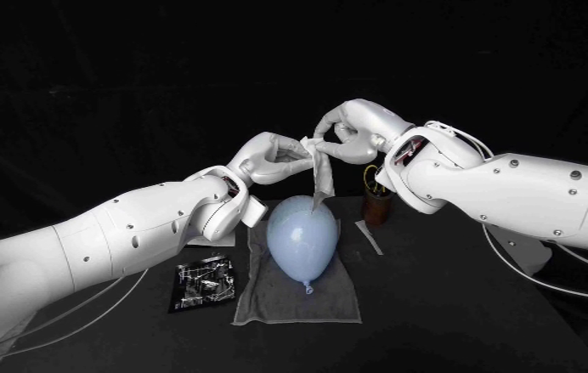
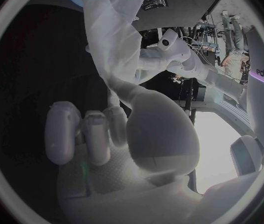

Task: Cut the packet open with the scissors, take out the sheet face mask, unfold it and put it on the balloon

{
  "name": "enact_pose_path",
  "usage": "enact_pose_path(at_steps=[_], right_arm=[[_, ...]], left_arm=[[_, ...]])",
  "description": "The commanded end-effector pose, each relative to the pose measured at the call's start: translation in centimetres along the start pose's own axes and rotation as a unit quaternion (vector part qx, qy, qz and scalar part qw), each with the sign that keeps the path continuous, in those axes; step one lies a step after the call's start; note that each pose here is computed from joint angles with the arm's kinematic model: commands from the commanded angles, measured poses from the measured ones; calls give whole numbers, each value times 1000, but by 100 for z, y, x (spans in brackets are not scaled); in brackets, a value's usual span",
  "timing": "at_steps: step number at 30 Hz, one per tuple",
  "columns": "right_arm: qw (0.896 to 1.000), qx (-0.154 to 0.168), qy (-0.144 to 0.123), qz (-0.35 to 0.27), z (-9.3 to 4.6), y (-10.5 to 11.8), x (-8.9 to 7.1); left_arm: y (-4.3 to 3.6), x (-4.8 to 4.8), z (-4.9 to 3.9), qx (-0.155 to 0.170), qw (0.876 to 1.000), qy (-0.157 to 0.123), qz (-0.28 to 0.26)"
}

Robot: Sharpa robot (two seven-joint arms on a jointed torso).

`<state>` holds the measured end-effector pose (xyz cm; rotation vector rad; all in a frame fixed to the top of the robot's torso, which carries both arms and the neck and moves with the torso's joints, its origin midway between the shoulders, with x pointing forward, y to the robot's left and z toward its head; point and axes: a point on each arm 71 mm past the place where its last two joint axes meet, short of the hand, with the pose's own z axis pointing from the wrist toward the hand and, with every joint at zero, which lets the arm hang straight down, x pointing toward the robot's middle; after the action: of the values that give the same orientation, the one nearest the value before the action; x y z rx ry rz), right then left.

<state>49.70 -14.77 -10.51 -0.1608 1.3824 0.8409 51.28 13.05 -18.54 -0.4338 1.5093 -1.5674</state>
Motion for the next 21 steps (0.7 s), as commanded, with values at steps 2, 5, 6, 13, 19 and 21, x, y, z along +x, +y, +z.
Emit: enact_pose_path(at_steps=[2,5,6,13,19,21], right_arm=[[1000,10,3,-8,12,-17,14],[1000,12,2,-9,16,-24,17],[1000,13,2,-10,18,-27,17],[1000,19,-2,-16,26,-51,15],[1000,19,-4,-23,26,-60,12],[1000,19,-5,-25,24,-61,11]], left_arm=[[-30,33,14,7,1000,10,-23],[-36,45,12,7,999,15,-27],[-39,50,10,7,999,17,-30],[-41,44,-11,0,998,14,-61],[-18,-18,-48,-13,995,-5,-101],[-5,-49,-64,-17,994,-12,-110]])
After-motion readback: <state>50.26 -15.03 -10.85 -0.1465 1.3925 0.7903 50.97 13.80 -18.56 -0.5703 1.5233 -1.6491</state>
